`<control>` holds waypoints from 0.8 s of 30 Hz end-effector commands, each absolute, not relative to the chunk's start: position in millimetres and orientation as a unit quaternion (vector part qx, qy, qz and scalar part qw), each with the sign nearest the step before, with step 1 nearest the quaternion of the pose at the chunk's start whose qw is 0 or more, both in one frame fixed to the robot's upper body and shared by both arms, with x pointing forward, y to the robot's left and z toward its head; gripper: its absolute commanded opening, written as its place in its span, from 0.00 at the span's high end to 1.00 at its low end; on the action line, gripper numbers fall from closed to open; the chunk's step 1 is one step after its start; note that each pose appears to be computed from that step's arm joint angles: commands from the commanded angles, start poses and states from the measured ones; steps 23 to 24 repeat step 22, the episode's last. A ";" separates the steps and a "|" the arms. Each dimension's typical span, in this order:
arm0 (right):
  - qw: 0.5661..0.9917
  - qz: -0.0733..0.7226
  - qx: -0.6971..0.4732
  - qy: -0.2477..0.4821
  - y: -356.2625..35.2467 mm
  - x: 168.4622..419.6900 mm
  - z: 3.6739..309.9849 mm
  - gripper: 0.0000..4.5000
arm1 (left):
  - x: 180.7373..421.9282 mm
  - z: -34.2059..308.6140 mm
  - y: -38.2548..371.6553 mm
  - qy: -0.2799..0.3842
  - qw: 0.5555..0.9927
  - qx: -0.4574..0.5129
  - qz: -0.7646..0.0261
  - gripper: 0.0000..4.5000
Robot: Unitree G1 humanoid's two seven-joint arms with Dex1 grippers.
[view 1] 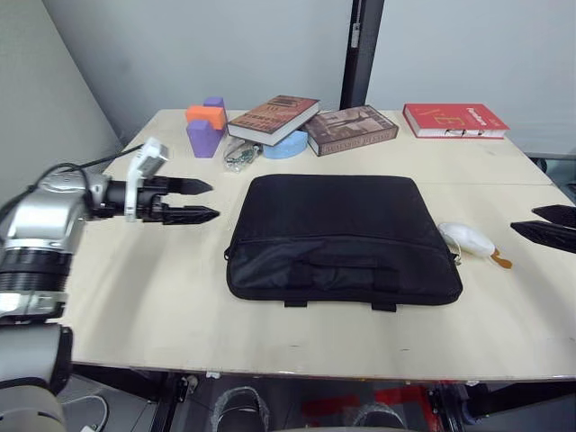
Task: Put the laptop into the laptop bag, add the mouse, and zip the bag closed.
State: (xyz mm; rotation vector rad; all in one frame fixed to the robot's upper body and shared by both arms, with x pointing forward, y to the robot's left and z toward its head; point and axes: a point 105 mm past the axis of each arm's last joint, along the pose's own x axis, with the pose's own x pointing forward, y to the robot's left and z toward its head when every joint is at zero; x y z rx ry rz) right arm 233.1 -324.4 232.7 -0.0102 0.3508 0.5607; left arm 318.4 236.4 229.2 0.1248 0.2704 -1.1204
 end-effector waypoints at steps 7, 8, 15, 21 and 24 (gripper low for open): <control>0.952 0.264 -0.020 0.151 -329.7 219.8 244.1 0.00 | 295.4 270.2 291.4 0.055 0.881 -0.042 -0.468 0.01; 0.953 0.261 -0.021 0.153 -331.3 219.1 243.7 0.00 | 293.9 269.3 295.7 0.055 0.884 -0.046 -0.462 0.01; 0.952 0.260 -0.025 0.159 -333.5 222.8 240.2 0.00 | 293.3 257.9 304.8 0.068 0.896 -0.056 -0.436 0.01; 0.951 0.259 -0.026 0.165 -335.3 226.7 234.3 0.00 | 287.7 236.8 305.5 0.113 0.893 -0.044 -0.433 0.01; 0.951 0.259 -0.026 0.165 -335.3 227.5 233.9 0.00 | 287.3 233.8 306.2 0.119 0.894 -0.043 -0.431 0.01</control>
